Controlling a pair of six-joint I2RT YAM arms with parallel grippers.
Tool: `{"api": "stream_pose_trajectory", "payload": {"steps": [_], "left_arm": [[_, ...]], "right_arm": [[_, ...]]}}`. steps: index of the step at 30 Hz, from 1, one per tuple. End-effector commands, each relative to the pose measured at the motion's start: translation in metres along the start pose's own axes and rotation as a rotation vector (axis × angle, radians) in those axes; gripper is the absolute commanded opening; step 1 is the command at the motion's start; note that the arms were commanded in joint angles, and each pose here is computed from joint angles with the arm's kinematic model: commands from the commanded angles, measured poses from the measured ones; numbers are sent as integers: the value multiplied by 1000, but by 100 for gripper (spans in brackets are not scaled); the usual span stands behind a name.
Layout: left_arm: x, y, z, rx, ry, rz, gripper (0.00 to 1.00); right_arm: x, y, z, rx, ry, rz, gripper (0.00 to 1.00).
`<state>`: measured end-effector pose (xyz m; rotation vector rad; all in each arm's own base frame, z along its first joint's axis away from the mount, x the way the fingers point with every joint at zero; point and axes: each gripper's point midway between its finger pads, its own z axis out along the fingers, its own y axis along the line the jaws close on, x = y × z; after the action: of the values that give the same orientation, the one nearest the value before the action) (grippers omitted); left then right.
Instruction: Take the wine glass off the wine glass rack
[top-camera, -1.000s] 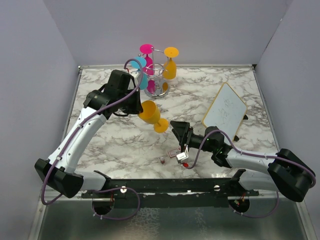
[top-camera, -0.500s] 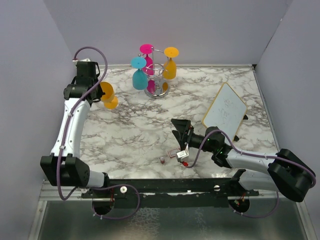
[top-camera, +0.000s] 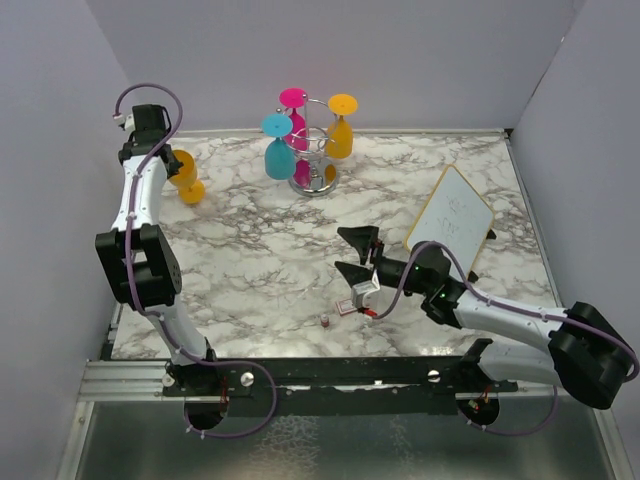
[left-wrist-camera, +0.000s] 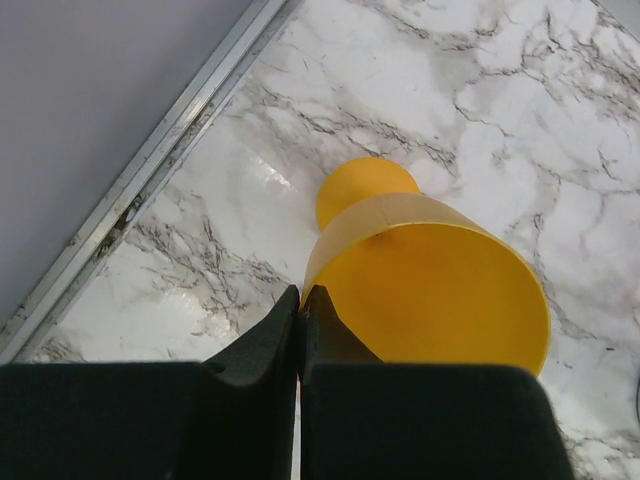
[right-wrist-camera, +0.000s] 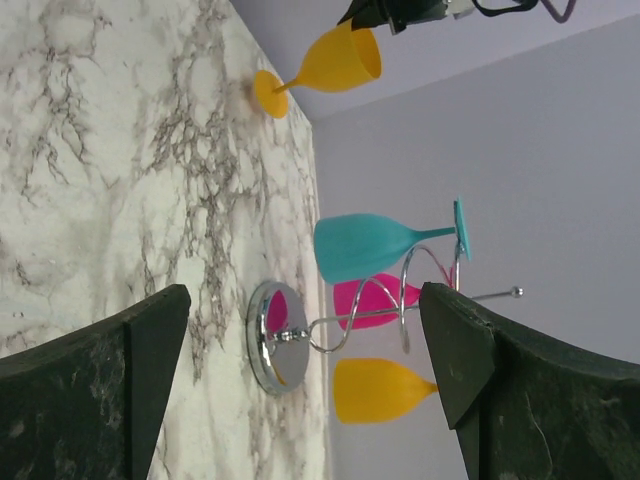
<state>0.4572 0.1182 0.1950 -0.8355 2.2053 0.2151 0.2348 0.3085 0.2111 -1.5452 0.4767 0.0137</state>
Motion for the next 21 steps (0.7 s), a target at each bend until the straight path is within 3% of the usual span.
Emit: {"api": "stream_pose_trajectory", "payload": {"steps": [1, 7, 11, 14, 16, 21], "left_arm": [[-12, -2, 16, -21, -16, -13, 0], [1, 15, 41, -84, 29, 18, 0], [5, 25, 49, -108, 46, 23, 0], [2, 26, 46, -89, 47, 7, 11], [0, 27, 46, -72, 51, -11, 23], [-6, 31, 43, -17, 65, -55, 35]], "right_arm": [[-17, -9, 7, -14, -61, 221, 100], [-21, -31, 15, 29, -66, 447, 100], [-7, -39, 20, 88, 4, 579, 100], [5, -51, 22, 167, 52, 665, 100], [8, -57, 23, 184, 79, 713, 100], [17, -74, 19, 284, 121, 831, 100]]}}
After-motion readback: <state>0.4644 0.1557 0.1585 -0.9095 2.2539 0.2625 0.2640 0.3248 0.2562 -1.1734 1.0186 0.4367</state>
